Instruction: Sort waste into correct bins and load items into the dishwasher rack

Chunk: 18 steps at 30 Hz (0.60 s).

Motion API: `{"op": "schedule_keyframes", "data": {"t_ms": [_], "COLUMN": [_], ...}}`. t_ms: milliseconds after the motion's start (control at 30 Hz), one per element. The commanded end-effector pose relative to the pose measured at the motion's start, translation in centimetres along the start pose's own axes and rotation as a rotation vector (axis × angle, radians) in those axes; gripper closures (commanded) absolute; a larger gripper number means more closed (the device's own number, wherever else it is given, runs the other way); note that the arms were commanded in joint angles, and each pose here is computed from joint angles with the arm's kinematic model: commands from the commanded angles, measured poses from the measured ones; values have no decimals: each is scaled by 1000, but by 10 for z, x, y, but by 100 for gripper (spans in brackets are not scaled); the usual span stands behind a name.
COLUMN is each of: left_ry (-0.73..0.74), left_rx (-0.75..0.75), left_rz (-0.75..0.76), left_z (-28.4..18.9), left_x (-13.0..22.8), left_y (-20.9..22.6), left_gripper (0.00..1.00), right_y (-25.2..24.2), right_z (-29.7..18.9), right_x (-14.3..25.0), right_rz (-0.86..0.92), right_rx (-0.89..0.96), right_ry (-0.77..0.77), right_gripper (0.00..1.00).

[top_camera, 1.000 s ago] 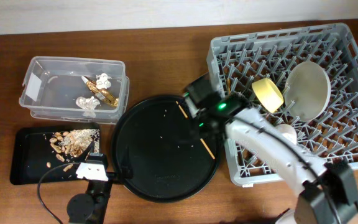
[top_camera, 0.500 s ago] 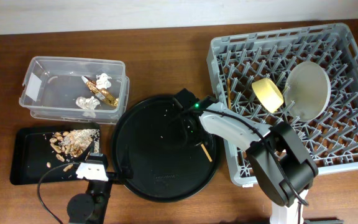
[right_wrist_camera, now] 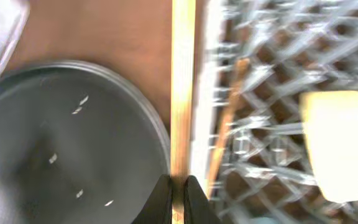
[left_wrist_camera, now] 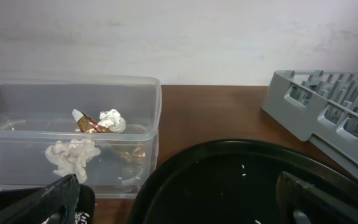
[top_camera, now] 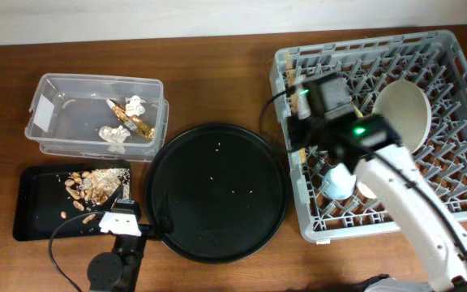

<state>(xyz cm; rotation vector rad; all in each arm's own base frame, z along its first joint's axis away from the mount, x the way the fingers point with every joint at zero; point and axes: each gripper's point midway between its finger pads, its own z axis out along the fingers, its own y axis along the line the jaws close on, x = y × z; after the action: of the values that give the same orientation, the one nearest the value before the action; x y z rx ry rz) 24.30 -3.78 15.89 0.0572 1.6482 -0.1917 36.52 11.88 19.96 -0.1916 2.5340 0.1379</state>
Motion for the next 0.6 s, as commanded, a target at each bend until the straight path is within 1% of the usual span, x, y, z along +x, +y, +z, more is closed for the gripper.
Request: {"op": "schedule_keyframes", "data": {"t_ms": [0, 100, 133, 167, 200, 233, 333, 367, 400, 433, 467, 567], "left_ry": [3, 3, 3, 3, 3, 3, 3, 3, 3, 3, 3, 3], "left_rx": [5, 5, 5, 5, 5, 5, 5, 5, 5, 5, 5, 5], "left_rz": [15, 15, 15, 15, 15, 15, 15, 15, 15, 15, 15, 15], "left_z": [0, 0, 0, 0, 0, 0, 0, 0, 0, 0, 0, 0], "left_x": [2, 2, 2, 2, 2, 2, 2, 2, 2, 2, 2, 2], "left_y": [0, 0, 0, 0, 0, 0, 0, 0, 0, 0, 0, 0], "left_gripper": [1, 0, 1, 1, 1, 1, 1, 1, 1, 1, 1, 1], "right_y": [-28, -32, -32, -29, -23, -16, -1, 6, 12, 16, 21, 34], "right_z": [33, 62, 69, 71, 71, 65, 32, 9, -12, -30, -48, -99], "right_x": [13, 29, 35, 37, 38, 34, 17, 8, 2, -2, -4, -4], "right_rz": [17, -8, -8, -7, -3, 0, 4, -4, -17, -31, -44, -82], "right_rx": [60, 72, 72, 59, 25, -14, -97, -129, -148, -159, -173, -215], "right_ry": [93, 184, 210, 222, 225, 215, 146, 90, 38, -5, -46, -154], "right_gripper": [96, 94, 88, 86, 81, 69, 38, 31, 21, 9, 1, 1]}}
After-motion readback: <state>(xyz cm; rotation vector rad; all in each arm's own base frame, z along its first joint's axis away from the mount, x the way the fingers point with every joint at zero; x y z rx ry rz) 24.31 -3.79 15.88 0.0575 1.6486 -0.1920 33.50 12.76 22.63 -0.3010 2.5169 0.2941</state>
